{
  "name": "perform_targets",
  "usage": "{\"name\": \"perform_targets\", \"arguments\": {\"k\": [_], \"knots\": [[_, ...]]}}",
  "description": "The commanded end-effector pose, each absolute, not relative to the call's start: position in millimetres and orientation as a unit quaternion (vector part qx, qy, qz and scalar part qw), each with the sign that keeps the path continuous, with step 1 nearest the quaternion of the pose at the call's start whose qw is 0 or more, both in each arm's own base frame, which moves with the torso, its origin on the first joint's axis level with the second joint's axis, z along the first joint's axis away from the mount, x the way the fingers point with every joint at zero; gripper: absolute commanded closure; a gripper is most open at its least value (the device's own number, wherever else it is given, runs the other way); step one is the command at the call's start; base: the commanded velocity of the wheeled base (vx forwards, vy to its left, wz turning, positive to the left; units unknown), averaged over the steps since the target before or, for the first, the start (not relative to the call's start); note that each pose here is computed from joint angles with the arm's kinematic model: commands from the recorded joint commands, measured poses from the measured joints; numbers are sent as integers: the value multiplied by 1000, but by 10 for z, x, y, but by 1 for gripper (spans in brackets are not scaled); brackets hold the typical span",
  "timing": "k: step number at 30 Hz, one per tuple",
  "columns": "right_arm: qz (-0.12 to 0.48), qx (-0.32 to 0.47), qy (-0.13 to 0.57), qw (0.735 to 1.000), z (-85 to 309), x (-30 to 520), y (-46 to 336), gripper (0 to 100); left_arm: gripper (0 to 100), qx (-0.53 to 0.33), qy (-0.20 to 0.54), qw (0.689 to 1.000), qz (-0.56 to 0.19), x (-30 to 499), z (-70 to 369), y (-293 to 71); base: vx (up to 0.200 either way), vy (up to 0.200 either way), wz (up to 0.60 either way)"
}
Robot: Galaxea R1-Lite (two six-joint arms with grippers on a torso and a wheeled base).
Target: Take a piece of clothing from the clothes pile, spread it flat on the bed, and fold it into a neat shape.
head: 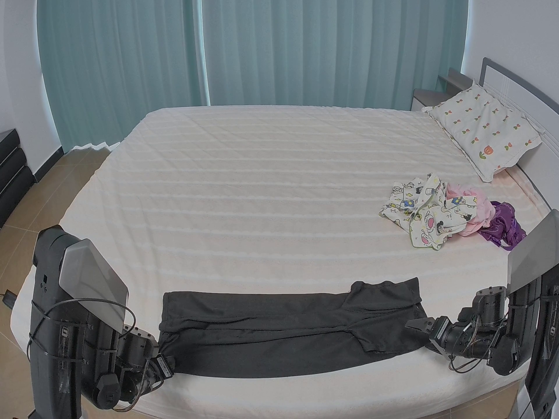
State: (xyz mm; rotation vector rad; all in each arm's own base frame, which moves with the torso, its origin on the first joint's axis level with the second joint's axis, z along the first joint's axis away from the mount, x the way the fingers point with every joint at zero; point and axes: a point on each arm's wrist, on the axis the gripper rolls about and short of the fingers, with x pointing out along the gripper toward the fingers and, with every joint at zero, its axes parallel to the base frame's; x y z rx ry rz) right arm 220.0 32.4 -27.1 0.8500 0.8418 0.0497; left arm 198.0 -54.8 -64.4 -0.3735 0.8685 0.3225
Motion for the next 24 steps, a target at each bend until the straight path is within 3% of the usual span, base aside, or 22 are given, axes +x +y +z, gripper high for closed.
{"name": "perform_targets", "arguments": {"k": [1,11,23,24], "knots": [[-1,395,409,822,-395,2198,306,0,0,-178,424,874,158,1948,-664,-534,0,0,0],[-50,361,402,840,-553,2262,373,0,0,-188,422,874,150,1964,-685,-538,0,0,0],[-53,344,383,856,-638,2393,498,0,0,-195,415,877,145,1987,-711,-537,0,0,0],[-53,343,383,856,-638,2393,498,100,0,-196,416,876,145,1983,-711,-536,0,0,0]]}}
